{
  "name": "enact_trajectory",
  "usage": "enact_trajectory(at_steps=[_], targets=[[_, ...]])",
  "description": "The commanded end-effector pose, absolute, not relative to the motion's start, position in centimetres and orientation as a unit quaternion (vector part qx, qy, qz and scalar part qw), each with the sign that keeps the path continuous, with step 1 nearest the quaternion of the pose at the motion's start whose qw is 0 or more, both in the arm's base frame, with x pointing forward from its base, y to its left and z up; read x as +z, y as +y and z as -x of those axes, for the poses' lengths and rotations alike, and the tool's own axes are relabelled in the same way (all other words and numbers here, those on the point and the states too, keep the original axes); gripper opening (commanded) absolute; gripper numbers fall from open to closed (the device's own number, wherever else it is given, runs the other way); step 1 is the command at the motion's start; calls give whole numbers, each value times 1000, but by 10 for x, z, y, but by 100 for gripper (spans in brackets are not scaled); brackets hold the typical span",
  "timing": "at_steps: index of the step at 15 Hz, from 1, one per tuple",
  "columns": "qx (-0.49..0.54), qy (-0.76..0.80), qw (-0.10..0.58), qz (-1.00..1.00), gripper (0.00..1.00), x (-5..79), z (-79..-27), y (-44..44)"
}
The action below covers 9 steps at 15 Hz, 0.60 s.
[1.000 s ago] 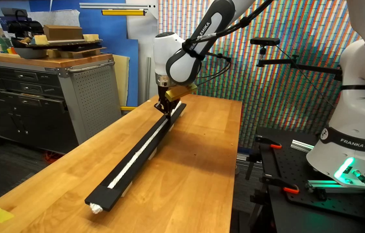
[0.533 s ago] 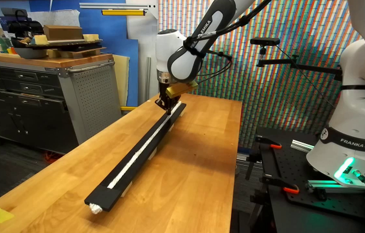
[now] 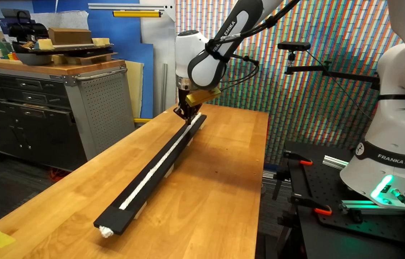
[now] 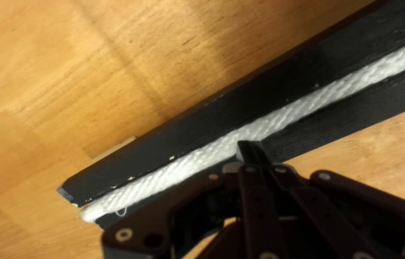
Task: Straighten the rope on the black object and press it in
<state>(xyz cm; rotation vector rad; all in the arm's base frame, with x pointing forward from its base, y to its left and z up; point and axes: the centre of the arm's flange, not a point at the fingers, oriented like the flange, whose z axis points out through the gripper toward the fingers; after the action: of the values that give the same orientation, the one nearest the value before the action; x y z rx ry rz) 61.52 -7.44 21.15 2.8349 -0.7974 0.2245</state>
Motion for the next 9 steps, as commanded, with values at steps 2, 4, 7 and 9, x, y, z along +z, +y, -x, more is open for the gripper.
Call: enact_trajectory(at_steps=[2,4,7,9], targets=[[75,-273,98,-954,0,208,-612,-78],[64,-274,97,-955,0,197,-616,-81],[49,-278,101,-954,0,178,-623,-85],[42,-279,103,-954,0,175,-627,-85]])
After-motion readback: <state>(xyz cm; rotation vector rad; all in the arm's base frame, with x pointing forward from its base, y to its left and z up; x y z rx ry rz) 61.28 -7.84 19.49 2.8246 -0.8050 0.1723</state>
